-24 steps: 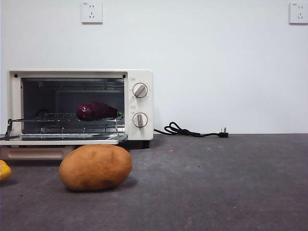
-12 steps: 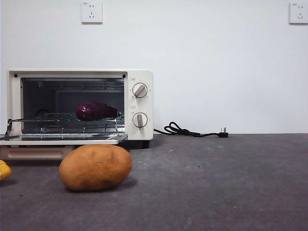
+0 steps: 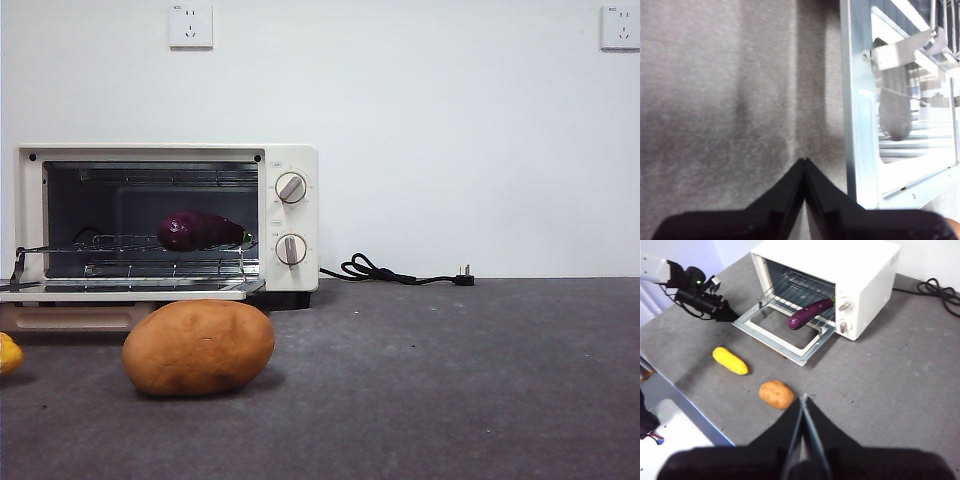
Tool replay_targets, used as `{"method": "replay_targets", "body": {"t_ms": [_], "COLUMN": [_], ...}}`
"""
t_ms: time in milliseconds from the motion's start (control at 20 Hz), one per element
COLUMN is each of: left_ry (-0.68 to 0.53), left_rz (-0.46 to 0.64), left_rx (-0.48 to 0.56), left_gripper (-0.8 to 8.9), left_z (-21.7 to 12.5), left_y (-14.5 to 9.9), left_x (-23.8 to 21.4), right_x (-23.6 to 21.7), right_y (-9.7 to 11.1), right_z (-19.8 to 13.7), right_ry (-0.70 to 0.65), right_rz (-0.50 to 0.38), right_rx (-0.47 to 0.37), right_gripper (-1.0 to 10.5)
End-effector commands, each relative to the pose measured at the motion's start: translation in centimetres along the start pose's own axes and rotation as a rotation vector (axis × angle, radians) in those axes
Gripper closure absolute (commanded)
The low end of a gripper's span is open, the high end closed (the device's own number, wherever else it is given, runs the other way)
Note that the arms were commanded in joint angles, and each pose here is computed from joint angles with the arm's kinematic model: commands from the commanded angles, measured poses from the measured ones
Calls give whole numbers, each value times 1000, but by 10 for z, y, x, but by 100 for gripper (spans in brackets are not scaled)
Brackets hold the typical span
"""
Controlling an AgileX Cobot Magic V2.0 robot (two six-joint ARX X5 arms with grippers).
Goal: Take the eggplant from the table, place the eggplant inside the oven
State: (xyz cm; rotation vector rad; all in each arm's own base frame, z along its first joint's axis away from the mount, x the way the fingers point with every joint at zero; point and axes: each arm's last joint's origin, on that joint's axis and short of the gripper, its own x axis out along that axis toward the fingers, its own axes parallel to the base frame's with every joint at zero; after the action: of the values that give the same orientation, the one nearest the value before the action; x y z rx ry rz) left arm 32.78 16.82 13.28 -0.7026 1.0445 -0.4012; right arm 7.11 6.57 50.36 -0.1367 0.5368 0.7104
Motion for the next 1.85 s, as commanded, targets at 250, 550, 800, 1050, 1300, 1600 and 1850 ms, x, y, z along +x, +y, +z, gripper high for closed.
{"method": "replay_targets", "body": {"t_ms": [250,550,800,1050,1300,1600,1850], "left_ry": [-9,-25,-32,-48,-90,-122,-143], "left_rz": [-105,-172,-222,-291,-394,-441,-455], "left_rx": [-8,-20,-21,-20,-24,-4,3], "left_gripper": [819,820,820,820,819,819,819], "left_z": [-3,-3,-2,-1,4,10,17], "left_y": [3,1,-2,-6,-8,-9,-10], "left_x": [7,7,9,10,9,7,6], "right_x": [1,1,1,1,1,1,1], "right_y": [-1,-1,-1,-1,-1,-1,-1], "right_z": [-2,-2,-2,-2,-2,-2,-2], "right_ry": [19,19,19,19,19,19,19], "right_rz": [-19,-22,-22,-22,-22,-22,-22], "right_rx": [7,7,7,7,7,7,7], "right_gripper": [958,958,958,958,958,958,958]}}
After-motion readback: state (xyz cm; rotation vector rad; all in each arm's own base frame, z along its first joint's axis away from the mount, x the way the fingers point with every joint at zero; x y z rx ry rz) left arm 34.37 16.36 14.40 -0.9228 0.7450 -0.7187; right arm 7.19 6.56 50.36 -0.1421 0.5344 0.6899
